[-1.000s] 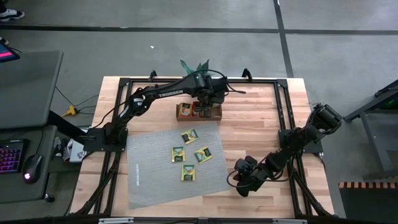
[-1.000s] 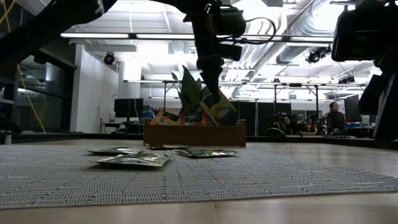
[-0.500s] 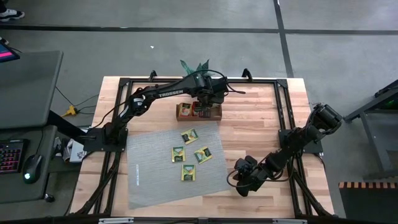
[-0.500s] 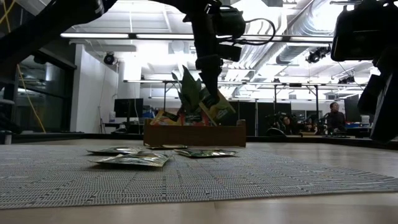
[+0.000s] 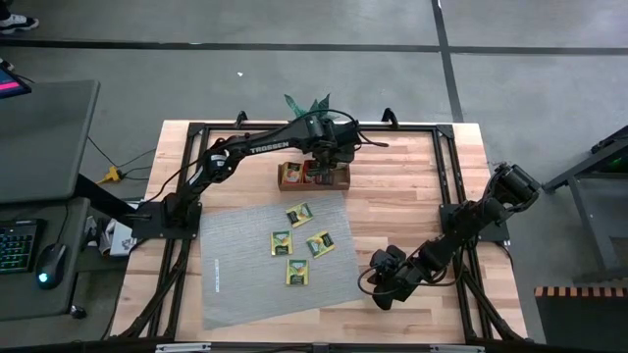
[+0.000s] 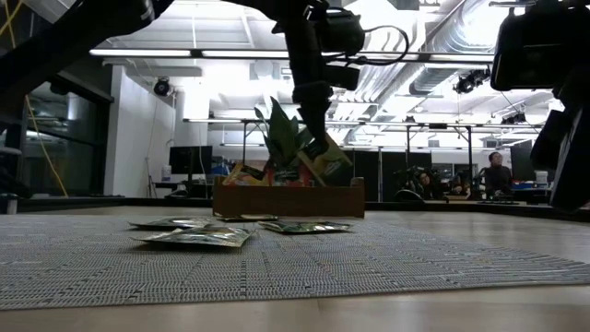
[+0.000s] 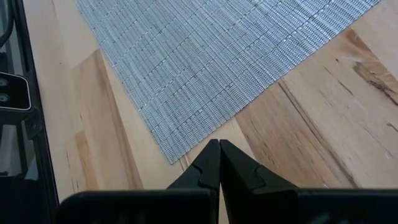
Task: Pick & Place Tea
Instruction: Put the yellow tea bag into the right section of the wooden organizer
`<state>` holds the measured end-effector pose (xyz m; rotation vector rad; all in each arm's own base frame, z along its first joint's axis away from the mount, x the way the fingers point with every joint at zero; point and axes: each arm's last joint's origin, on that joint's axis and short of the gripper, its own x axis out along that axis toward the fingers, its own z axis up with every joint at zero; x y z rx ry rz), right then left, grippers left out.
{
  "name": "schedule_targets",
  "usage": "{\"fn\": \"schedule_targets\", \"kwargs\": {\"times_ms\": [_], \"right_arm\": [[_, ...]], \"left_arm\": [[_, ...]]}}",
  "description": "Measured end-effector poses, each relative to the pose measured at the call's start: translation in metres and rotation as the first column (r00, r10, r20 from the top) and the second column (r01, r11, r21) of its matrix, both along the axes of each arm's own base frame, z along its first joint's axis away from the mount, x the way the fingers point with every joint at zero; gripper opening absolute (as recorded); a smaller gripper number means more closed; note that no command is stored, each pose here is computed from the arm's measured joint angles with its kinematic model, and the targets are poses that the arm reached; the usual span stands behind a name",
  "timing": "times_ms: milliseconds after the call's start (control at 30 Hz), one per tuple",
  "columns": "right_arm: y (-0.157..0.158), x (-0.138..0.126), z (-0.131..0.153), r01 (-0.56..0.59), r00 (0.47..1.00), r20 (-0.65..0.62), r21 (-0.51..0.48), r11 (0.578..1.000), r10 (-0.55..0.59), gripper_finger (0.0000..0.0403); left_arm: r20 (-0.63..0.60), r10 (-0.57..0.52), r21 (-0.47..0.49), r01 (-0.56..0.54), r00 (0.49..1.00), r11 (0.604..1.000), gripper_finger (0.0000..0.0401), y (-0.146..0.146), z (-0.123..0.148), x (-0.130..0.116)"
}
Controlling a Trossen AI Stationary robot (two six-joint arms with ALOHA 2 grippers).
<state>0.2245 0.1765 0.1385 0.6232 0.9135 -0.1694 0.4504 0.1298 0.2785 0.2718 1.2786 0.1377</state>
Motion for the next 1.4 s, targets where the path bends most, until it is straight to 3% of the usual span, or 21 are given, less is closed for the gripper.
{"fn": "schedule_targets", "kwargs": {"times_ms": [133,333,633,800,1000,1167,1300,1400], "right_arm": [[0.000,0.000,0.000,0.000,1.000,0.000,0.000,1.000,0.000,0.0001],[0.000,0.000,0.000,0.000,1.000,0.002,0.003,1.000,0.000,0.0000],[0.000,0.000,0.000,-0.001,1.000,0.002,0.003,1.000,0.001,0.0001],[0.000,0.000,0.000,0.000,1.000,0.002,0.002,1.000,0.000,0.0001],[0.000,0.000,0.000,0.002,1.000,0.005,0.001,1.000,-0.002,0.0000],[0.000,0.001,0.001,0.001,1.000,0.010,0.006,1.000,-0.001,0.0000],[0.001,0.001,0.001,0.000,1.000,0.012,0.006,1.000,0.000,0.0001],[0.001,0.001,0.001,-0.007,1.000,0.018,0.003,1.000,0.007,0.0000]], "left_arm": [[-0.011,0.002,-0.004,-0.003,1.000,1.000,0.0001,0.000,0.000,-0.001],[-0.141,0.003,-0.040,-0.009,0.990,0.999,0.0007,0.001,-0.034,0.004],[-0.104,0.036,-0.008,-0.037,0.994,0.999,0.0093,0.002,-0.037,0.010],[-0.106,0.055,0.024,-0.053,0.993,0.998,0.0132,0.003,-0.024,0.007],[-0.103,0.094,0.063,-0.088,0.990,0.994,0.0152,0.004,-0.021,0.006],[-0.087,0.139,0.079,-0.132,0.986,0.988,0.0154,0.004,-0.017,0.004],[-0.016,0.194,0.073,-0.193,0.981,0.979,0.0152,0.002,0.005,-0.003],[0.057,0.241,0.046,-0.244,0.969,0.969,0.0129,-0.003,0.025,-0.010]]}}
